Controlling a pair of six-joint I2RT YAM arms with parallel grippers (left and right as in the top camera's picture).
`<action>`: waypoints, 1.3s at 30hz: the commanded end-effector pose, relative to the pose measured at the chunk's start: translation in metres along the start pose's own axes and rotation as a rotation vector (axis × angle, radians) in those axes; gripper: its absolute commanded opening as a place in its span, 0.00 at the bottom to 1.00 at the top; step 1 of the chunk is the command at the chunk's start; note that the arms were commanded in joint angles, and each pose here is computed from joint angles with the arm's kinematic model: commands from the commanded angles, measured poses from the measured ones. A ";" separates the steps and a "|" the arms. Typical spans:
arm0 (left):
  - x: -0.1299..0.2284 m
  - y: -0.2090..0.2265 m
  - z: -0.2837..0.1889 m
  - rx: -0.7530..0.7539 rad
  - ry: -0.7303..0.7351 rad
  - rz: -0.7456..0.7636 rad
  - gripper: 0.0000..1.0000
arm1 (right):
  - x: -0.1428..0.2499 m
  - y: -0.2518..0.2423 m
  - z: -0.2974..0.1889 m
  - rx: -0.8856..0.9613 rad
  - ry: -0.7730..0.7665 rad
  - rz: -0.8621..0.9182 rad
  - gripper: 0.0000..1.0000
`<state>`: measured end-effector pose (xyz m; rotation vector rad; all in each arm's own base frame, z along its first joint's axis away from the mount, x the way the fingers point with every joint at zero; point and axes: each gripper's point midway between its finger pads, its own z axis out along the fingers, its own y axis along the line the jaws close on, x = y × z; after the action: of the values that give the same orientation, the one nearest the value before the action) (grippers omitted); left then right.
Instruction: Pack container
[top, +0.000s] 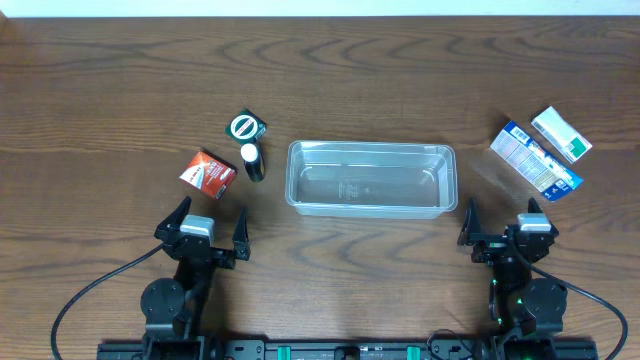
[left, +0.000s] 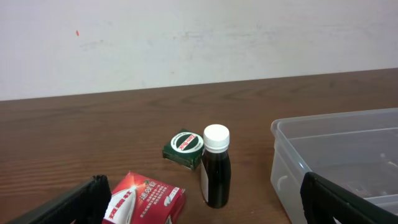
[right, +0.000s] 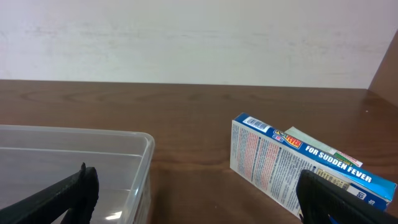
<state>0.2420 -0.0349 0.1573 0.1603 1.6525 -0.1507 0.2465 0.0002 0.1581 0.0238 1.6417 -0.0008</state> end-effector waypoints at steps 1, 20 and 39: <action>0.015 0.000 0.001 0.002 0.044 0.005 0.98 | 0.001 -0.003 0.000 0.010 0.000 0.012 0.99; 0.015 0.000 0.001 0.002 0.044 0.005 0.98 | 0.001 -0.003 0.000 0.010 0.000 0.012 0.99; 0.015 0.000 0.001 0.002 0.044 0.005 0.98 | -0.001 -0.010 0.000 0.056 -0.007 -0.018 0.99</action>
<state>0.2420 -0.0349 0.1573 0.1603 1.6525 -0.1507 0.2465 -0.0030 0.1588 0.0350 1.6388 -0.0195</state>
